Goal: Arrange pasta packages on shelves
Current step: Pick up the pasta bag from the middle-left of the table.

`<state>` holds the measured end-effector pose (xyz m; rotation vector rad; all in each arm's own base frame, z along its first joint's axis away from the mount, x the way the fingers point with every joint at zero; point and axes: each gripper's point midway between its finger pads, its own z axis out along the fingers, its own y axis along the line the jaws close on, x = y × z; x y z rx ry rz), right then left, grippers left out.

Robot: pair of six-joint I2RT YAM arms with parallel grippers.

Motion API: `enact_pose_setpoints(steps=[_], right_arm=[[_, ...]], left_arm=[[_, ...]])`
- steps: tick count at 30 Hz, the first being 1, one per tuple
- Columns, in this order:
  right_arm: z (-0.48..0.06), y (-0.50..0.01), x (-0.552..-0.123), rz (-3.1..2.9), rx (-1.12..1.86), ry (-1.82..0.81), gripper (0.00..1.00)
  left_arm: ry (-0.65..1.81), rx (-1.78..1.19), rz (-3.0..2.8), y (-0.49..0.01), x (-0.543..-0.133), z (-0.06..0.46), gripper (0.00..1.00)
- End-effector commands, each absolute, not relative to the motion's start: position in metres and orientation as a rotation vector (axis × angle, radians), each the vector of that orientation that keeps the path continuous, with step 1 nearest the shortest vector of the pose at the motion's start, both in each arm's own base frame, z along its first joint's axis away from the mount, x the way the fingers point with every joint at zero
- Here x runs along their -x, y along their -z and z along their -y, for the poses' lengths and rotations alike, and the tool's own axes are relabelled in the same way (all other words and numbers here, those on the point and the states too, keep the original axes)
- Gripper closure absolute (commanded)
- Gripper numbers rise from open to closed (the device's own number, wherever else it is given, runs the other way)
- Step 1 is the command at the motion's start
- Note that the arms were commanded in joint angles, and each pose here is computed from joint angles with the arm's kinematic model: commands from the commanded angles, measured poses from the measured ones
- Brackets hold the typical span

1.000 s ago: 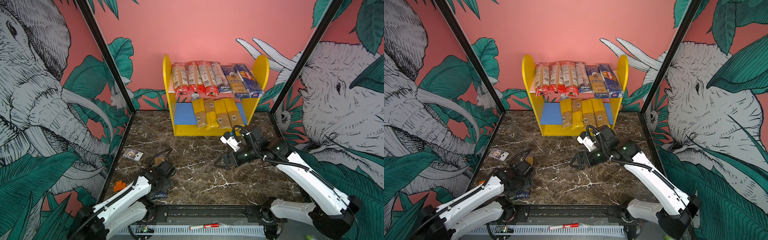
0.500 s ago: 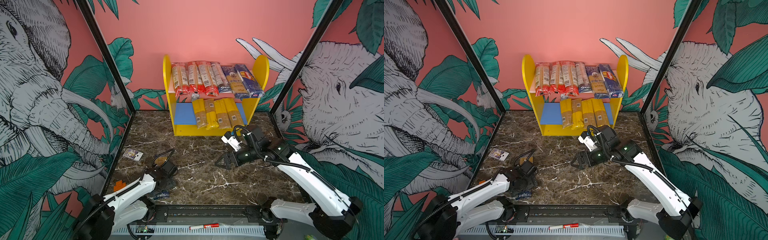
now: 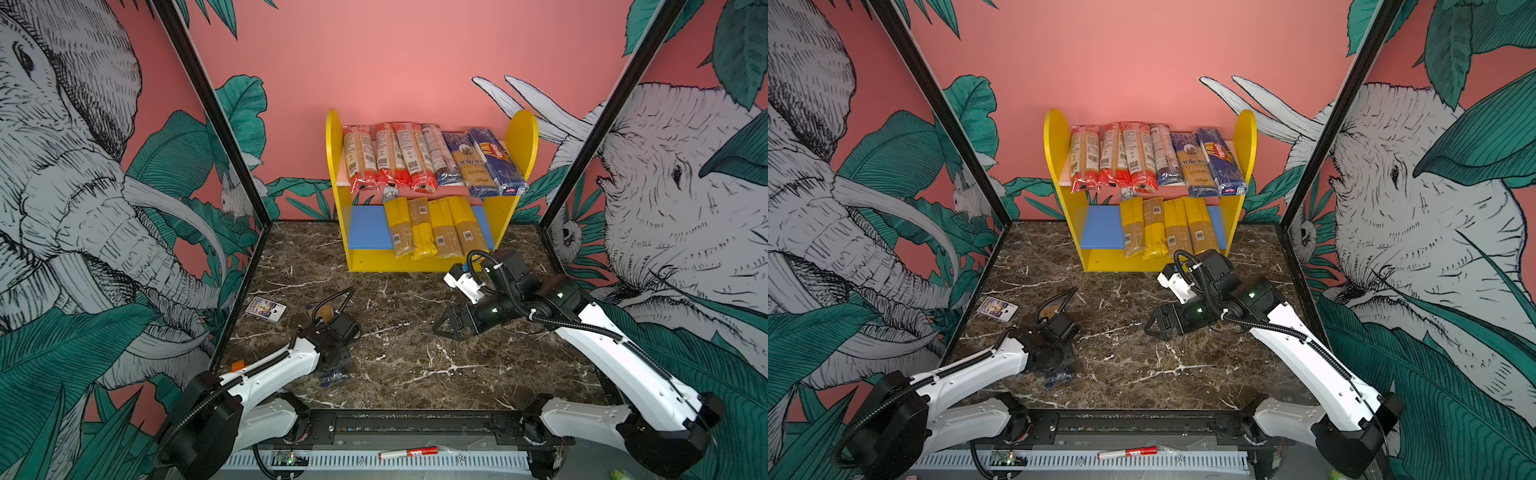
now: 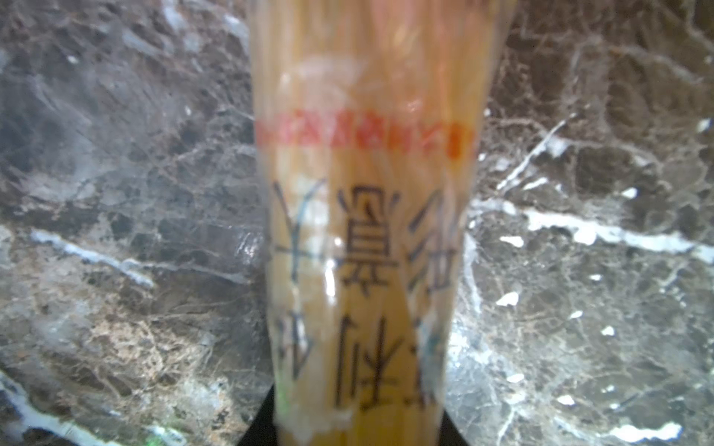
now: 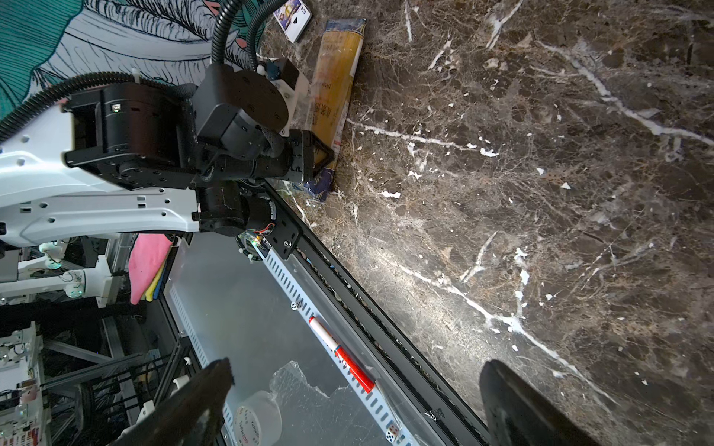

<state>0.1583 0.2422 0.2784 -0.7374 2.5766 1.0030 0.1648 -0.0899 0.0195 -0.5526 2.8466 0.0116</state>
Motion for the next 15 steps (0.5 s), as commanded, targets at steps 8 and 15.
enact_pose_setpoints(steps=[8,15], right_arm=[[-0.24,-0.291,-0.161,-2.494,0.725,-1.005,0.01],[-0.241,-0.305,-0.169,-2.448,0.696,-1.02,0.01]], left_arm=[[0.071,0.419,-2.843,-0.065,-0.166,0.1,1.0],[0.274,0.313,-2.681,-0.104,-0.188,0.119,1.0]])
